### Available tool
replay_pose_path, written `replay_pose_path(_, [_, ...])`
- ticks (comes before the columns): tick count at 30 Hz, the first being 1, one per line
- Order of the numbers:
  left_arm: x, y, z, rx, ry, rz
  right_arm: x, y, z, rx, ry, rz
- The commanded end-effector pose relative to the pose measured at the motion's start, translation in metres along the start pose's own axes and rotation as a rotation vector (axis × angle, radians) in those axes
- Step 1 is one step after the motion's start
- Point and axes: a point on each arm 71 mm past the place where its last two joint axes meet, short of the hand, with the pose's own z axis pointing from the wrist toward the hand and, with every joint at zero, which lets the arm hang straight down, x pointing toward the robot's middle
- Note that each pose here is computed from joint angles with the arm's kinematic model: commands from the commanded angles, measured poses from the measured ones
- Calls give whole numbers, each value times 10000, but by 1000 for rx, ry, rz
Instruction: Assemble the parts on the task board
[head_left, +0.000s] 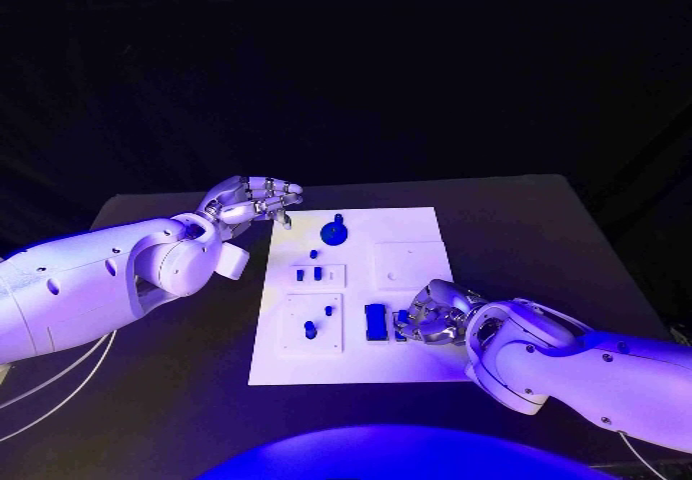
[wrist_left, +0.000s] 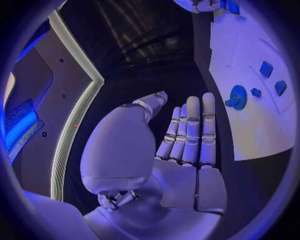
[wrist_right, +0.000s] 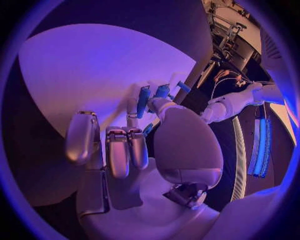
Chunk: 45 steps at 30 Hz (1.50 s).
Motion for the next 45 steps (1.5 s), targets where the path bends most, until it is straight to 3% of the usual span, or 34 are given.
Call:
replay_pose_path(1, [21,-7,5,4,15,-7,43,38,-15,-26,18,-27])
replay_pose_path(22, [13,-4,4,1,11,-5,18,25,-35,-44,-3,-33])
replay_pose_path(27, [11,-3,3,0,11,-5,-16,18,-49,-64,-35,-12])
replay_pose_path(31, [10,-3,2,0,10,-5,-81,-6,-74,-107,-89,13])
replay_pose_path(39, [8,-5,0,1,9,-4,-208,-32,-100,-253,-175,-1])
replay_pose_path(45, [10,-6,1,3,9,-4,-226,-23,-69,-345,-196,-57])
